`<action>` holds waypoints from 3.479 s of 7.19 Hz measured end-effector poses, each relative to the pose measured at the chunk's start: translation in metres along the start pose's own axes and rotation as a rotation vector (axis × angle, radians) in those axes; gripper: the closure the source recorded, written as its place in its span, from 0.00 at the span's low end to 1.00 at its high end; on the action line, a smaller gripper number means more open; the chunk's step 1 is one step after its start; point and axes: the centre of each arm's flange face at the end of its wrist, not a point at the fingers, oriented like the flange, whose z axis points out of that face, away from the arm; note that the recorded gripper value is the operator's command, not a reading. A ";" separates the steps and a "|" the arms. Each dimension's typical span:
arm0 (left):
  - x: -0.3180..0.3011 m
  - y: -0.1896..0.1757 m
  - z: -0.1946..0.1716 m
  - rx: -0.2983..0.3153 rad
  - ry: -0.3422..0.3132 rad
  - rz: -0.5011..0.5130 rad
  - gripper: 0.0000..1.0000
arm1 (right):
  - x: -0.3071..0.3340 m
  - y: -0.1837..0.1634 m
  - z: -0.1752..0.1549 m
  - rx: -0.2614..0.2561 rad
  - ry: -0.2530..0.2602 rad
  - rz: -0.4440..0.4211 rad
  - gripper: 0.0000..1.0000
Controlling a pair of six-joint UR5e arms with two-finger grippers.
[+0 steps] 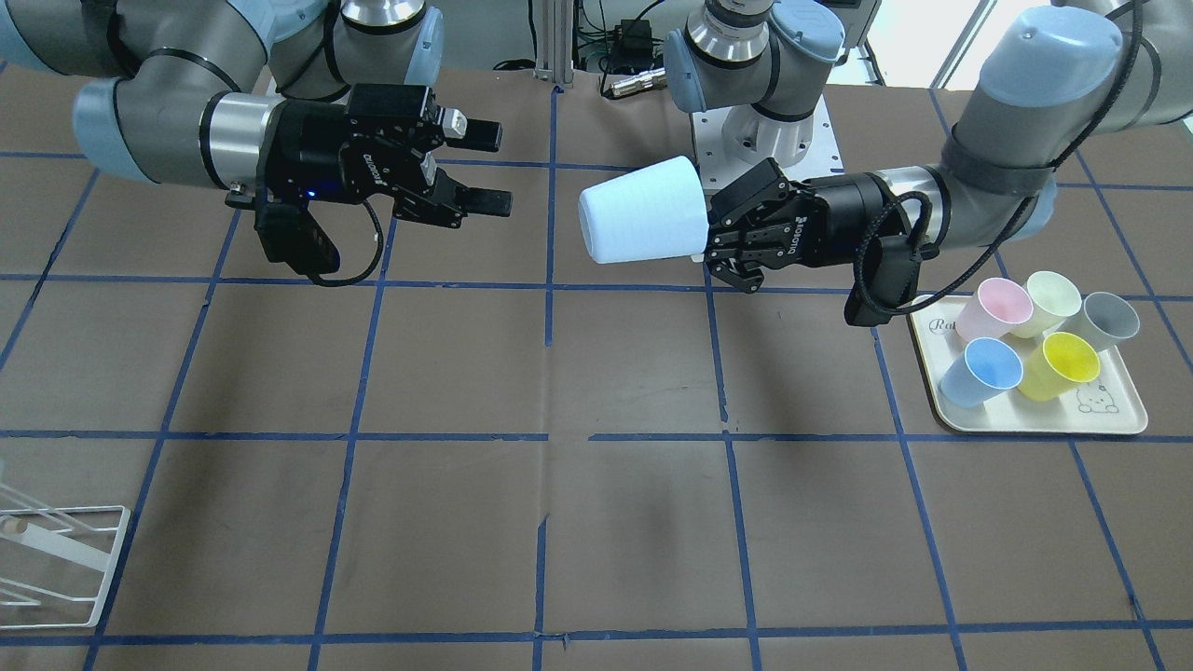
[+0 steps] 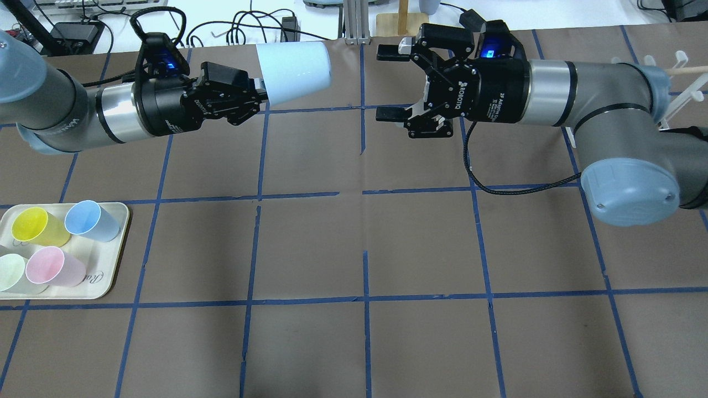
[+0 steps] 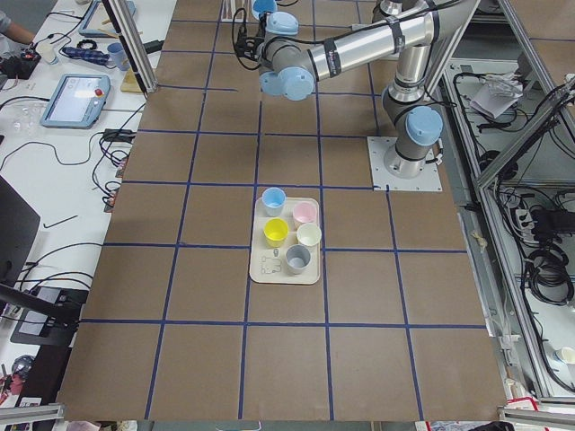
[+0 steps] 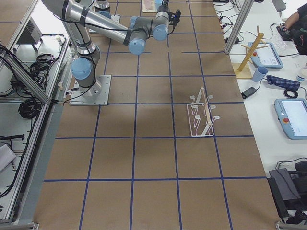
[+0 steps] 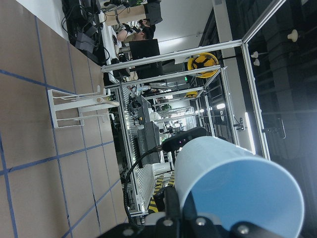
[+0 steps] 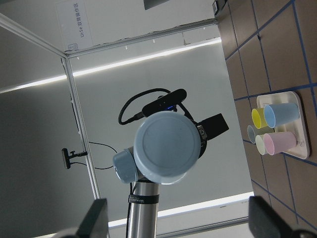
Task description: Transfer IKEA cup to right arm and place on rack
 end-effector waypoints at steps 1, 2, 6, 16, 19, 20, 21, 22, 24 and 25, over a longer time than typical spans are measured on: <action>-0.001 0.003 0.002 -0.004 0.002 0.026 1.00 | -0.005 -0.002 0.001 -0.002 0.000 0.021 0.00; -0.002 0.007 0.004 -0.005 0.004 0.033 1.00 | -0.011 -0.002 0.005 -0.010 0.002 0.039 0.00; -0.001 0.012 0.016 -0.019 0.011 0.037 1.00 | -0.002 -0.004 0.033 -0.067 0.017 0.075 0.00; -0.001 0.014 0.019 -0.033 0.014 0.031 0.90 | -0.011 -0.026 0.052 -0.098 0.037 0.147 0.41; 0.000 0.014 0.019 -0.037 0.014 0.029 0.00 | -0.011 -0.026 0.053 -0.101 0.037 0.153 0.45; 0.001 0.014 0.019 -0.039 0.014 0.034 0.00 | -0.012 -0.026 0.053 -0.101 0.036 0.160 0.45; 0.003 0.012 0.019 -0.039 0.014 0.040 0.00 | -0.014 -0.026 0.052 -0.100 0.033 0.172 0.45; 0.003 0.012 0.019 -0.039 0.014 0.041 0.00 | -0.016 -0.027 0.050 -0.096 0.029 0.180 0.45; 0.006 0.009 0.016 -0.036 0.012 0.032 0.00 | -0.016 -0.030 0.043 -0.084 0.022 0.191 0.46; 0.011 0.005 0.011 -0.038 0.009 0.017 0.00 | -0.017 -0.031 0.040 -0.078 0.019 0.199 0.46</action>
